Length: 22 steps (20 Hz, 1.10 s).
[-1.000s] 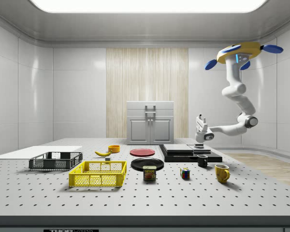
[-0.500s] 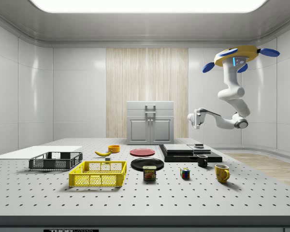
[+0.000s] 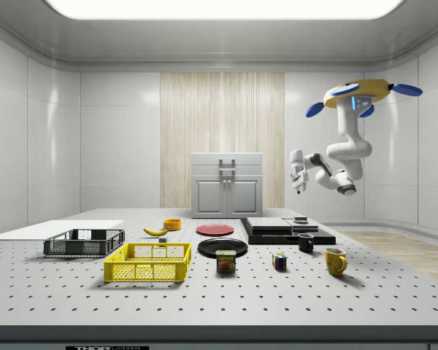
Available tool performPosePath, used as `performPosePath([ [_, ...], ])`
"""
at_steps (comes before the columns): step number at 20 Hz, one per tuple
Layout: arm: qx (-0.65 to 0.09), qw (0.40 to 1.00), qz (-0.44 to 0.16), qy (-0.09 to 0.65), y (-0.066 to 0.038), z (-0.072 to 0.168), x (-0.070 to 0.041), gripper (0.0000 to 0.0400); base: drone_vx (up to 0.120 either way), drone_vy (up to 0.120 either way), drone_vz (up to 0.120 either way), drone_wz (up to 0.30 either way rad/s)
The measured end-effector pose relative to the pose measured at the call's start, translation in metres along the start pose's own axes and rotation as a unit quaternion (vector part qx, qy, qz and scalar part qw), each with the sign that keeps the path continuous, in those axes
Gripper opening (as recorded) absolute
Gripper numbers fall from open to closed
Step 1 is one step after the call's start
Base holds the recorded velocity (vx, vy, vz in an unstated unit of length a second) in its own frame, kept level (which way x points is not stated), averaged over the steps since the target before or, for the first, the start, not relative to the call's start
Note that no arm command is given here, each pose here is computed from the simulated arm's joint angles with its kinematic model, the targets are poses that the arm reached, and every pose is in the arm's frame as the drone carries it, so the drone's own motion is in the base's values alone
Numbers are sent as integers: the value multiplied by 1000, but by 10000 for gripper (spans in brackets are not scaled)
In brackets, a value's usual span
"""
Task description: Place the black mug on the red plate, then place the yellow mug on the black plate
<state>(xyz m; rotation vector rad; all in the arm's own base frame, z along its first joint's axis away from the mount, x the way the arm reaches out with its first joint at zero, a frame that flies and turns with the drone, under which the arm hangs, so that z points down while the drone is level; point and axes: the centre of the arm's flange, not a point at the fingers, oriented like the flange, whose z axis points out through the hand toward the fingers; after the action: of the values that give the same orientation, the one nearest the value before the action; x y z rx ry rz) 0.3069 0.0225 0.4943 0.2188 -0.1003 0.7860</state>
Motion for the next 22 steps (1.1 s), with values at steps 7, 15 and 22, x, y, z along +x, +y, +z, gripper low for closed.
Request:
performPosePath([
  [7,-57,997,-2,61,-12,1,-12,400,-80,0,-120,0],
  [15,-75,994,-3,79,-15,2,-15,400,0,0,-120,0],
  [22,-78,993,-3,83,-16,2,-16,400,0,0,-120,0],
])
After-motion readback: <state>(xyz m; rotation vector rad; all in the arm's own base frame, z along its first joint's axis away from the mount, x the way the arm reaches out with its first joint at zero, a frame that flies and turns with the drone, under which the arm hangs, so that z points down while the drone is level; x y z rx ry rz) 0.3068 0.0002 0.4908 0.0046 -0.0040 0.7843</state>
